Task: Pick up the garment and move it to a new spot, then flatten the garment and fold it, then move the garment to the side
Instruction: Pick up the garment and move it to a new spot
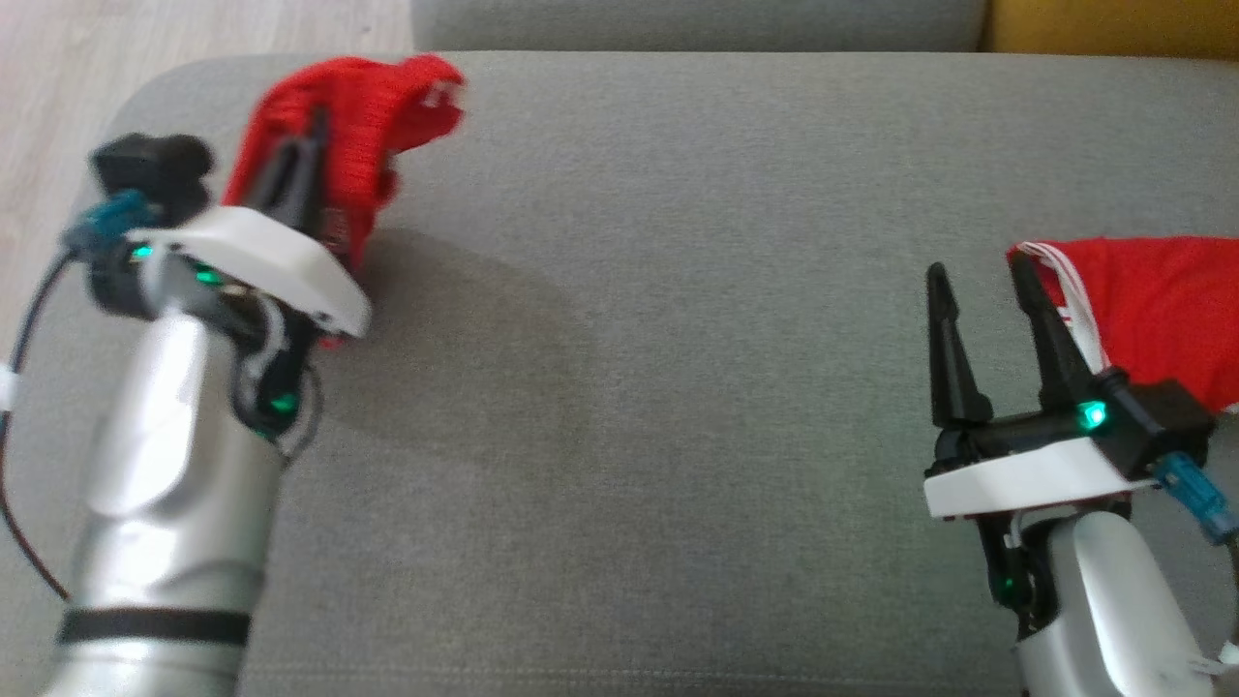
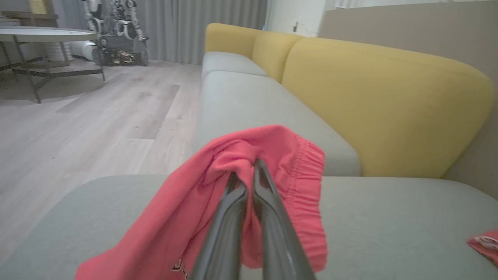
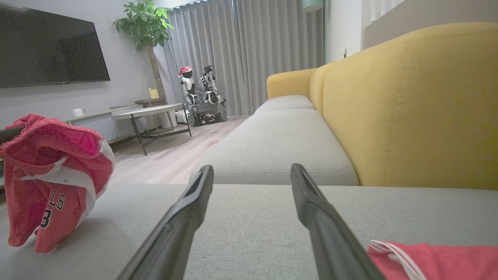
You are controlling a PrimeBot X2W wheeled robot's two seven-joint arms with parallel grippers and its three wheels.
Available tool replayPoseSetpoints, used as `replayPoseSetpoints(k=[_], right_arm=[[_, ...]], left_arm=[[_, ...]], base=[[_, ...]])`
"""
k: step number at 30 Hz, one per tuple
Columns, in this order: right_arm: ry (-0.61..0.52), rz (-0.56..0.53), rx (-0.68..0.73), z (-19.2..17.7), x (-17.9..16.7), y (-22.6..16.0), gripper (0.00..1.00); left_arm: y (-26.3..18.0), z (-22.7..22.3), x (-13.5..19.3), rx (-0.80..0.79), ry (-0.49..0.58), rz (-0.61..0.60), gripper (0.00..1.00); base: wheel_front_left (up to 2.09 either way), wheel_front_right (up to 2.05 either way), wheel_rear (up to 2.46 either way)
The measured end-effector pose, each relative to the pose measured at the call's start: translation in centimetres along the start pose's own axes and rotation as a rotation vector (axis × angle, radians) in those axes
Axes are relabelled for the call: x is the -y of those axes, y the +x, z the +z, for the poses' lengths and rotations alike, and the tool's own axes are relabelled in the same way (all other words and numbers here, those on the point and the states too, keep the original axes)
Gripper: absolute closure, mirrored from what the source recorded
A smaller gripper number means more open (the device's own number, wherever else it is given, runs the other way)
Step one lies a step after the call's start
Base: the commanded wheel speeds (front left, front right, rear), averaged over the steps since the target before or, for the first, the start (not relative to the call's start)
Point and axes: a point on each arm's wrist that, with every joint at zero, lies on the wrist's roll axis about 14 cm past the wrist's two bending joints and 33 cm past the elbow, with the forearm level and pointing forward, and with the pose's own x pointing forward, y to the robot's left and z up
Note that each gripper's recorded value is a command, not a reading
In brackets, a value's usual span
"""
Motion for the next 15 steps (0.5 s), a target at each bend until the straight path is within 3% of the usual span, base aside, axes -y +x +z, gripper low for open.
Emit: replayPoseSetpoints(k=[5, 6, 8, 15], right_arm=[[0.008, -0.051, 0.026, 0.9, 1.6, -0.7, 0.0], [0.011, -0.063, 0.032, 1.0, 2.0, -1.0, 0.0], [0.008, -0.076, 0.035, 1.1, 2.4, -1.4, 0.0], [0.006, -0.112, 0.052, 1.8, 3.5, -2.3, 0.0]], left_arm=[[-0.4, 0.6, 7.0, 0.001, -0.037, -0.169, 1.0], [-0.9, 0.5, 10.4, -0.01, -0.069, -0.243, 1.0], [-1.4, 0.1, 13.1, -0.028, -0.085, -0.305, 1.0], [-2.5, -2.5, 19.5, -0.084, -0.093, -0.425, 1.0]], base=[[0.0, 0.0, 0.0], [0.0, 0.0, 0.0], [0.0, 0.0, 0.0], [0.0, 0.0, 0.0]])
